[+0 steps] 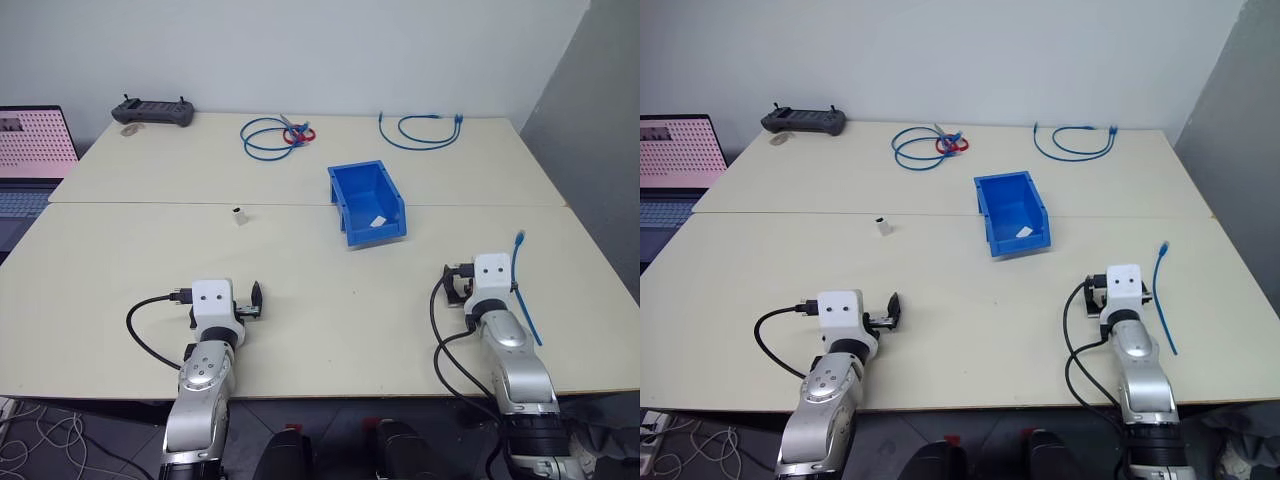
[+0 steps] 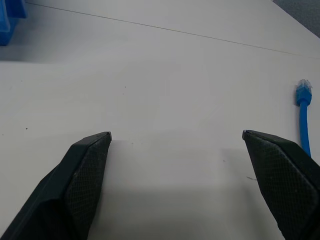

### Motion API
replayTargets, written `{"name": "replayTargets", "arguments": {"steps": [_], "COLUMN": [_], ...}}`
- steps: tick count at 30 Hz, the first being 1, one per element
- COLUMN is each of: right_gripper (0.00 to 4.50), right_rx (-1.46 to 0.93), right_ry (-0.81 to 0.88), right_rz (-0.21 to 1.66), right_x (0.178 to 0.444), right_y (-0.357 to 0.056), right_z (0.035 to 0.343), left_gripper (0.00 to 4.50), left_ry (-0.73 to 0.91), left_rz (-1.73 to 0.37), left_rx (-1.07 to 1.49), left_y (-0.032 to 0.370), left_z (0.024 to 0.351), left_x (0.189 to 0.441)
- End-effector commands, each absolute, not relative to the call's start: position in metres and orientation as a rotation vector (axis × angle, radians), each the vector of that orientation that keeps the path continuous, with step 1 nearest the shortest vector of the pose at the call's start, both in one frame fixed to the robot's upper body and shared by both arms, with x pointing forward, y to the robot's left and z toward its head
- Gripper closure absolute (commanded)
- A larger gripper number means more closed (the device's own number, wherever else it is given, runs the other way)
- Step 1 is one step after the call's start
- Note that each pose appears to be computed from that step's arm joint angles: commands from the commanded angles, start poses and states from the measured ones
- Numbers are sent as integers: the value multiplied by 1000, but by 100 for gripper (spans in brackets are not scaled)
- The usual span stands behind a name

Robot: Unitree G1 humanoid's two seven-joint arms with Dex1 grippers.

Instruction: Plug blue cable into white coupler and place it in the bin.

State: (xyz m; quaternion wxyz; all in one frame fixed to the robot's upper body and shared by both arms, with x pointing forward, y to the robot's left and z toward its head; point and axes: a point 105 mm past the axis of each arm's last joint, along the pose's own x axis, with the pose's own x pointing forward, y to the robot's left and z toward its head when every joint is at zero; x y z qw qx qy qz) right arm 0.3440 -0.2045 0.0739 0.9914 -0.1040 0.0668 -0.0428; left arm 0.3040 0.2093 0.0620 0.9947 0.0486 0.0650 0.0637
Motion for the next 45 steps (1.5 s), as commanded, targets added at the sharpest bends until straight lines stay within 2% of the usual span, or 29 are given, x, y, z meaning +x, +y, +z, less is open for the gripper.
{"name": "replayTargets", "arguments": {"steps": [1,33,37,41,45], "right_gripper": [4,4,4,4,4], "right_rx": [-206,-215,-201,-222,-214], "right_ry": [74,74,83,103,149], "right_rz": [-98,-122,-150,-189,-207], "right_x": [346,345,342,342,353], "right_y": [-206,-213,-223,-251,-275], "right_z": [90,95,101,115,120], "left_gripper": [0,0,0,0,0], "left_ry": [71,59,-13,-102,-81], "left_rz": [121,116,-136,-662,-1035], "left_rx": [130,89,119,169,204], "left_y": [210,207,172,103,65], "left_z": [78,79,102,148,160], "left_x": [304,304,309,305,300]}}
